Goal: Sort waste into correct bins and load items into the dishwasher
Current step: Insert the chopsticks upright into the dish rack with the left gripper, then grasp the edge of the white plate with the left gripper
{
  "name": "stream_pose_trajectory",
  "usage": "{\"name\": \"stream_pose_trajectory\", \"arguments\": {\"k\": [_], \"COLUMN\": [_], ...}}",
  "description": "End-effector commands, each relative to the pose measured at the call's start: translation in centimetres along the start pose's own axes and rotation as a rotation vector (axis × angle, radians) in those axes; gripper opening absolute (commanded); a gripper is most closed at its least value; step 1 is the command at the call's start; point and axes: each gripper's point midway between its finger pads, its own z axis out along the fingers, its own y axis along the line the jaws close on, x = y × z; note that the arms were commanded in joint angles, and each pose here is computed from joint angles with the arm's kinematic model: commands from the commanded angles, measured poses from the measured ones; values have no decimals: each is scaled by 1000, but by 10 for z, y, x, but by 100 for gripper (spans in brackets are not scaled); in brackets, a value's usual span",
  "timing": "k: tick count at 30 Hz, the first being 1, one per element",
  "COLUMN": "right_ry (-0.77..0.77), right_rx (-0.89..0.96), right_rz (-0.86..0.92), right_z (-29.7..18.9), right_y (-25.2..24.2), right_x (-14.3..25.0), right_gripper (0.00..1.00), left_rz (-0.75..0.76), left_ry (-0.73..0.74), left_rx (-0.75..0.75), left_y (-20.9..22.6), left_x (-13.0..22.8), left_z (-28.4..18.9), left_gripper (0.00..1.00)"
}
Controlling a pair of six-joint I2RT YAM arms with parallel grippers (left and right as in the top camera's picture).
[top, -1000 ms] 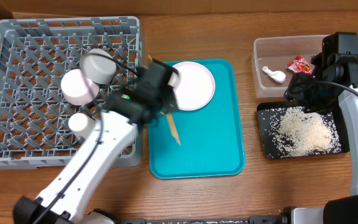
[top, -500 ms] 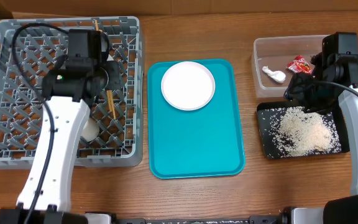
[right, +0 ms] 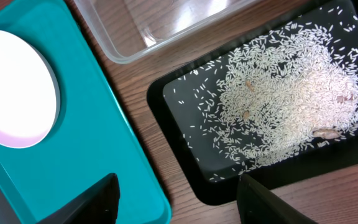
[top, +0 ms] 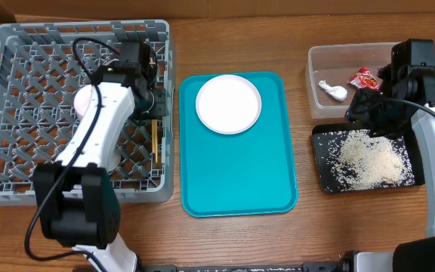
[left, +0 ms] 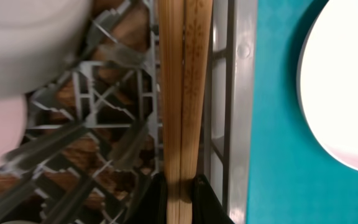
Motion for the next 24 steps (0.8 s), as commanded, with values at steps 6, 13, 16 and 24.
{"name": "stream_pose_trajectory", "arguments": {"k": [6,13,16,24], "right_ry": [-55,-56,-56,-56], "right_rx": [-9,-10,-10,-9], "right_rz": [-12,-12,-12,-12], "right_z": [-15,-15,-15,-15], "right_y": [2,2,2,2], "right_x": [-6,-6,-6,-6], "right_gripper": [63,63,63,68], "left_rz": [10,13,36,271], "left_ry": [28,-9,-79,-204], "left_rx": [13,28,96,157], "left_y": [-5,-10,-30,-116], "left_x": [1,-14,-29,-37], "left_z": [7,-35,-71,-94], "left_gripper": [29,30,31,54]}}
